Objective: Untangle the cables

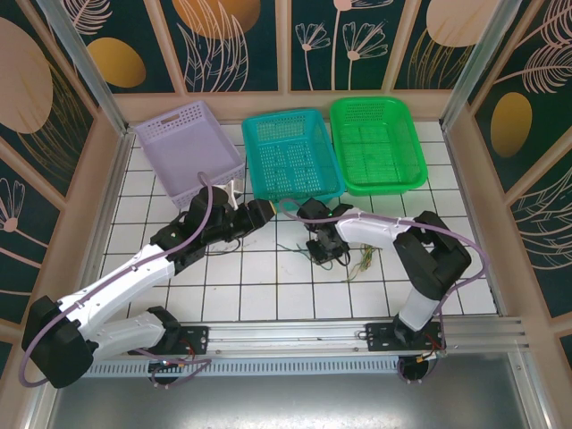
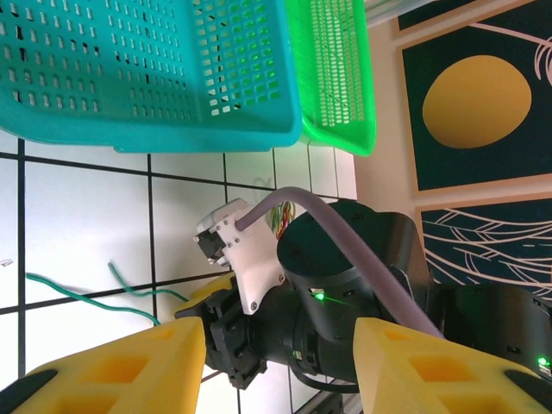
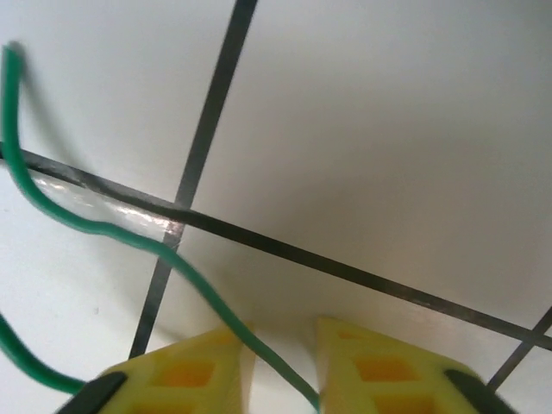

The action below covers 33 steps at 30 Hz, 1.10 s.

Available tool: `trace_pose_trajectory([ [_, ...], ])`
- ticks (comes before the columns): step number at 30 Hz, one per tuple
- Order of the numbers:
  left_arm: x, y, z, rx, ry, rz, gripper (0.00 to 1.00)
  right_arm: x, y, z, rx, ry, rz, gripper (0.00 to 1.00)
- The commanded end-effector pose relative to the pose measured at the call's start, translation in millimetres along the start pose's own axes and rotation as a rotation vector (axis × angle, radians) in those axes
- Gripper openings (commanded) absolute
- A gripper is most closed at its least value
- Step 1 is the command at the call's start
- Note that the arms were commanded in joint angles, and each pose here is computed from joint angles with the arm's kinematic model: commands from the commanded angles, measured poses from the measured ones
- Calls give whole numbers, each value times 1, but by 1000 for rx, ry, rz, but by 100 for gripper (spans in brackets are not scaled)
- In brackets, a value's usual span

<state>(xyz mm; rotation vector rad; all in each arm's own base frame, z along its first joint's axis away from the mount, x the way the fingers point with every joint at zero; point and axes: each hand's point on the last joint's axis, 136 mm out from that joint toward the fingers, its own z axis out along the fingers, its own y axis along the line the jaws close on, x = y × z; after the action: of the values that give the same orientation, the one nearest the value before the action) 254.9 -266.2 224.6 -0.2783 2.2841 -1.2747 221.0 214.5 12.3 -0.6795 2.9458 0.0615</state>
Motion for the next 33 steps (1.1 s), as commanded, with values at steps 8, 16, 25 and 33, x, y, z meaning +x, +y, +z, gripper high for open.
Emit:
trace_pose_trajectory([
  [8, -2, -6, -6, 21, -20, 5, 48, -10, 23, -14, -36, -111, -72, 0],
  [16, -2, -18, 1, 47, 16, -73, 48, -23, 28, -107, -150, -355, 23, 0],
  [25, -18, -45, 21, 71, 21, -111, 58, -50, 23, -168, -164, -519, 61, 0],
  [33, -39, -49, 40, 2, -25, -114, 59, -62, 31, -185, -197, -568, 66, 0],
])
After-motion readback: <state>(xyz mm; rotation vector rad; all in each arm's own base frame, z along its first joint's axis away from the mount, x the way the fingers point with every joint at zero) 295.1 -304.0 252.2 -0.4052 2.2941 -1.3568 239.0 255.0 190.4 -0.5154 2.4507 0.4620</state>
